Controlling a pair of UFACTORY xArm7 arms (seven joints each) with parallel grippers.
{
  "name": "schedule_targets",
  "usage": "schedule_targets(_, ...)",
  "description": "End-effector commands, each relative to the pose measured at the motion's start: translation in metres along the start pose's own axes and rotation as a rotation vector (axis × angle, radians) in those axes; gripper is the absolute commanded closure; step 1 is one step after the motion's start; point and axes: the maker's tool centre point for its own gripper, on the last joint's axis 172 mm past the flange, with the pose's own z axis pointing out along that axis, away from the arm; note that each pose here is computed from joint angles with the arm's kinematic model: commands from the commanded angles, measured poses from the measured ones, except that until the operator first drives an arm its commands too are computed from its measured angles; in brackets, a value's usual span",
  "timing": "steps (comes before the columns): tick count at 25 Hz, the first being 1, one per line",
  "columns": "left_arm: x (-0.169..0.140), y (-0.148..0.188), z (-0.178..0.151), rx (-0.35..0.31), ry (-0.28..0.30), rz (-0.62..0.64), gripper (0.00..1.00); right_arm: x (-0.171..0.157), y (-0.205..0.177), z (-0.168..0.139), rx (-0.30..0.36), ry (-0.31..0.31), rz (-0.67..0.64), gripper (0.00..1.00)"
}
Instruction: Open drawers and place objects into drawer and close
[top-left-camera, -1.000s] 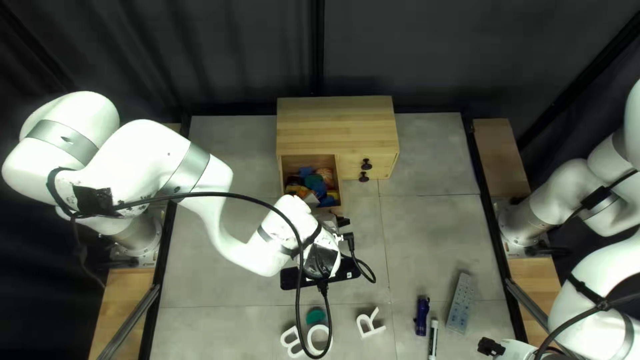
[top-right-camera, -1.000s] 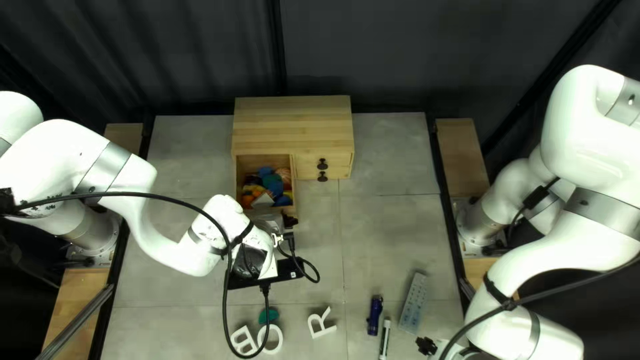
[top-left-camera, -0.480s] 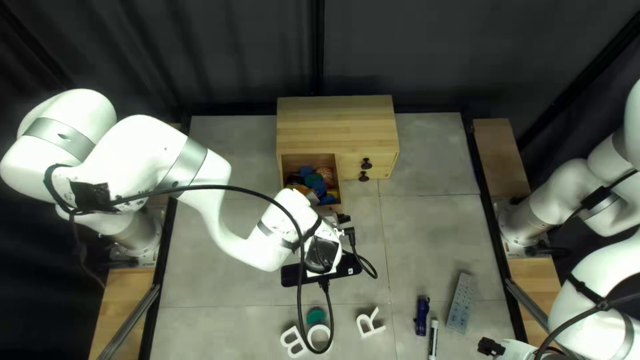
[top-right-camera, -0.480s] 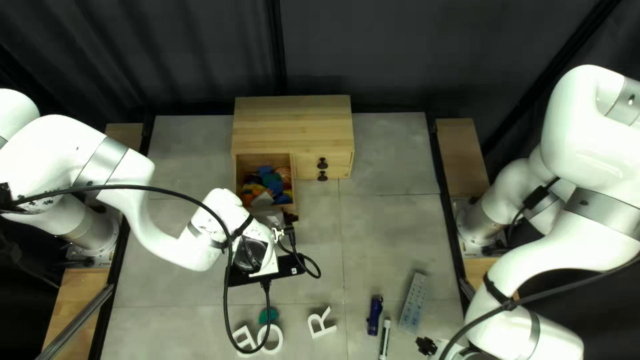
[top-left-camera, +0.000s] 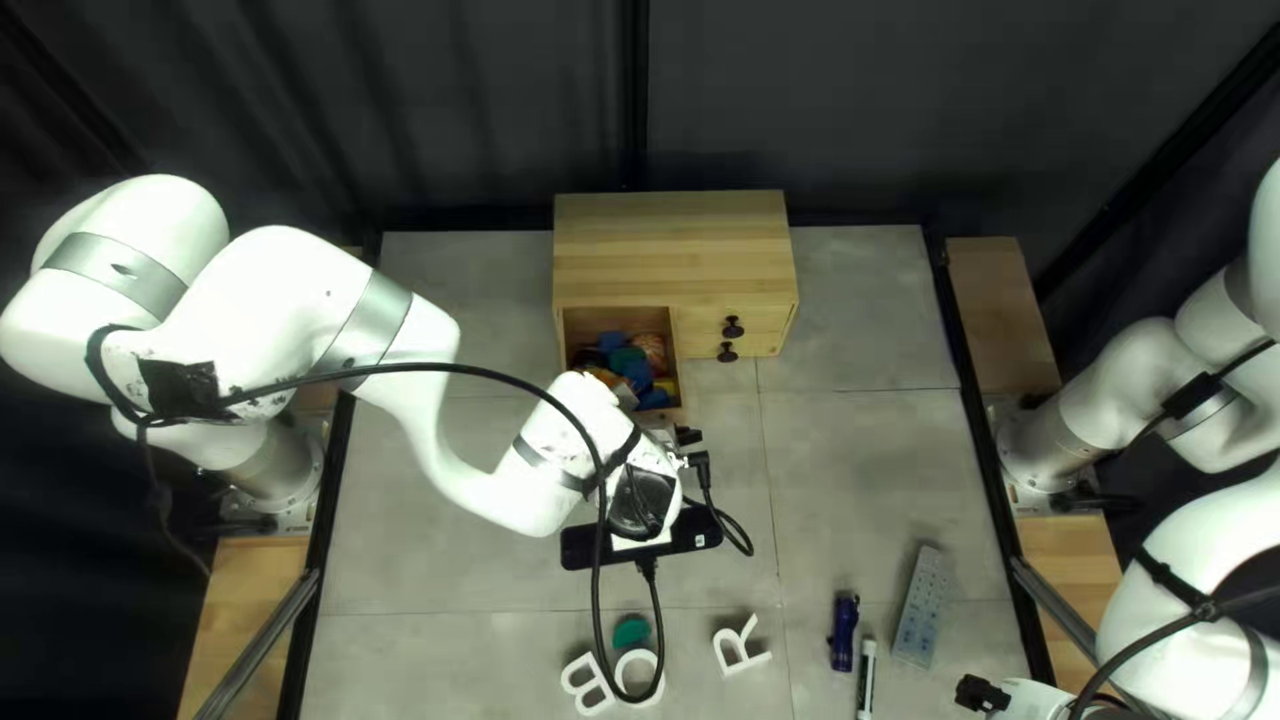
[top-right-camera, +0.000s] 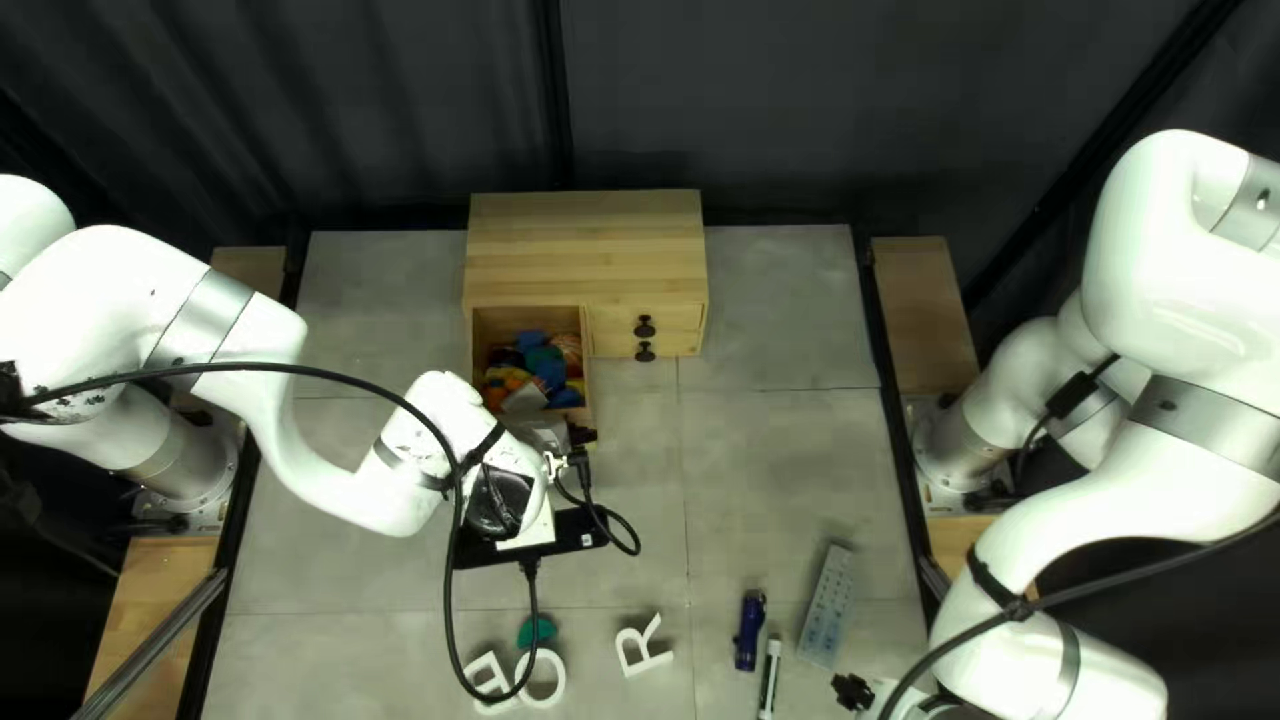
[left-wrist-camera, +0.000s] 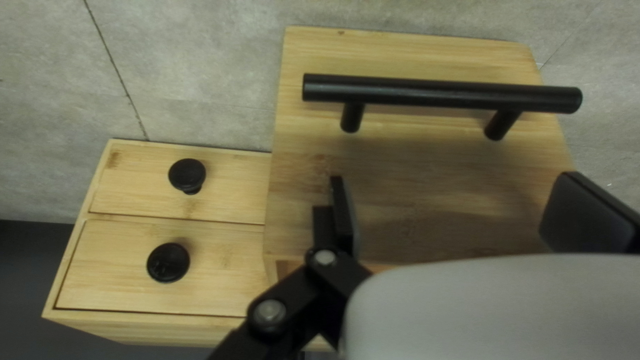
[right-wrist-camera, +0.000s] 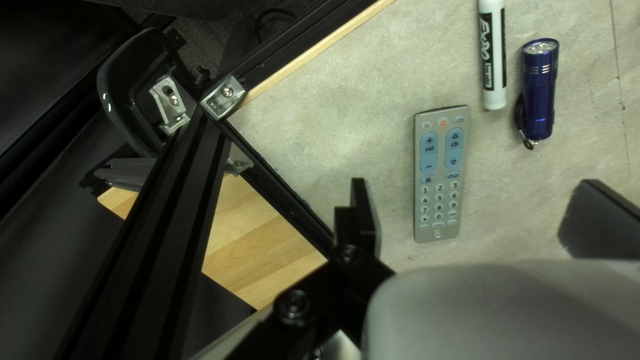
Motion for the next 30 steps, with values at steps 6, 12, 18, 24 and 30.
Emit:
schedule_targets(6,0.004,-0.007,-0.008,-0.017,0.018,-0.013,0.0,0.0,0.0,0.0,0.0,0.0,0.0,0.0)
schedule_targets(12,0.023,-0.002,-0.013,-0.016,0.044,-0.005,0.0,0.0,0.0,0.0,0.0,0.0,0.0,0.0)
schedule_targets(18,0.018,0.006,-0.007,-0.03,0.069,0.006,0.0,0.0,0.0,0.0,0.0,0.0,0.0,0.0)
schedule_targets(24,0.005,0.004,0.002,-0.036,0.082,0.003,0.0,0.0,0.0,0.0,0.0,0.0,0.0,0.0)
schedule_targets(30,-0.002,0.003,0.001,-0.036,0.083,-0.003,0.0,0.0,0.0,0.0,0.0,0.0,0.0,0.0)
